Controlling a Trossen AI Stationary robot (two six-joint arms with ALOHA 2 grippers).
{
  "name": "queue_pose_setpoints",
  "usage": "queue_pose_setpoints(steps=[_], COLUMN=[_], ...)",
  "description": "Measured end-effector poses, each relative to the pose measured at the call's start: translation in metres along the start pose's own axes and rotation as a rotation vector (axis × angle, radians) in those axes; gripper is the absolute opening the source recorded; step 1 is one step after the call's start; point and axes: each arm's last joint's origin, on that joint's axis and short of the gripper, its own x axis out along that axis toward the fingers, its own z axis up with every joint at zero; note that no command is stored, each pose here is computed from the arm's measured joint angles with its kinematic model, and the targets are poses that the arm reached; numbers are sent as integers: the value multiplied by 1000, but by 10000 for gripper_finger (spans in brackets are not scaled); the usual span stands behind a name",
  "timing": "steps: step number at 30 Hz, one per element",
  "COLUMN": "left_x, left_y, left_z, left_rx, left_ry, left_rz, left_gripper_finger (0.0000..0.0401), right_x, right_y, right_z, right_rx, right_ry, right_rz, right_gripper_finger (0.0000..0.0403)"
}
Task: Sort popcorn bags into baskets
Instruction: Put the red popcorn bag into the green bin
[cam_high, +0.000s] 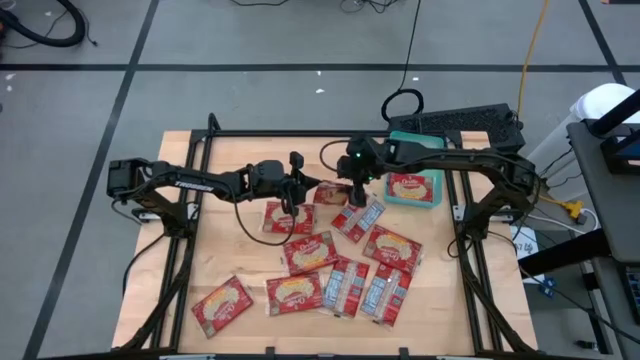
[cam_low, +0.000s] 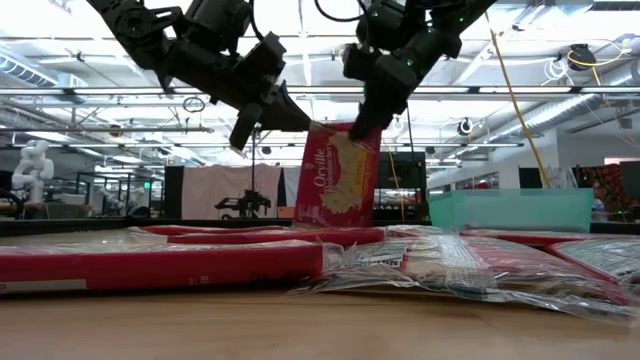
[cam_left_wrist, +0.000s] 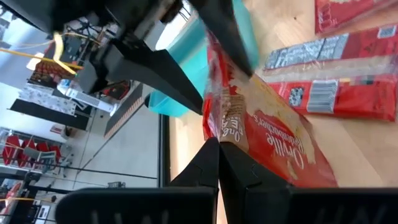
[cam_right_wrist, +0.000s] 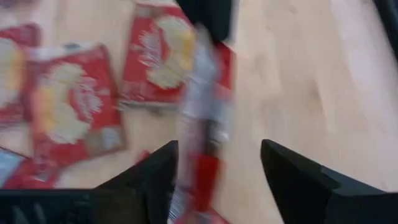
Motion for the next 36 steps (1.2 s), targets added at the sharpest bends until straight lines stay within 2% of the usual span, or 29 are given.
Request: queue_pose_setpoints(steps=[6, 11, 14, 16, 20, 22, 25, 29, 33, 36], left_x=[0, 0, -1, -3, -6, -10, -13, -13, -14, -19], left_y=[0, 1, 0, 1, 6, 9, 15, 14, 5, -6], left_z=[0, -2, -6, -8, -14, -20, -28, -40, -49, -59], left_rx=[-56, -166, -197, -216, -349, -457, -624, -760, -825, -854], left_ry=[2, 58, 185, 255, 336, 335, 266, 168, 73, 26], left_rz=[2, 42, 123, 178, 281, 252, 141, 36, 34, 55], left_gripper_finger=[2, 15, 53, 89, 163, 193, 223, 233, 218, 202], right_x=[15, 20, 14, 6, -19, -31, -47, -51, -48, -42], right_y=[4, 6, 6, 5, 3, 2, 2, 2, 4, 7], right_z=[-4, -3, -1, 1, 5, 7, 8, -1, -14, -24], right_rx=[-10, -25, -7, -3, -3, 1, 2, 0, 8, 22], right_ry=[55, 59, 39, 27, -10, -47, -103, -180, -269, -385], right_rz=[-26, -46, -71, -131, -204, -215, -230, -249, -259, -200], right_gripper_finger=[105, 15, 19, 29, 28, 20, 10, 16, 26, 23])
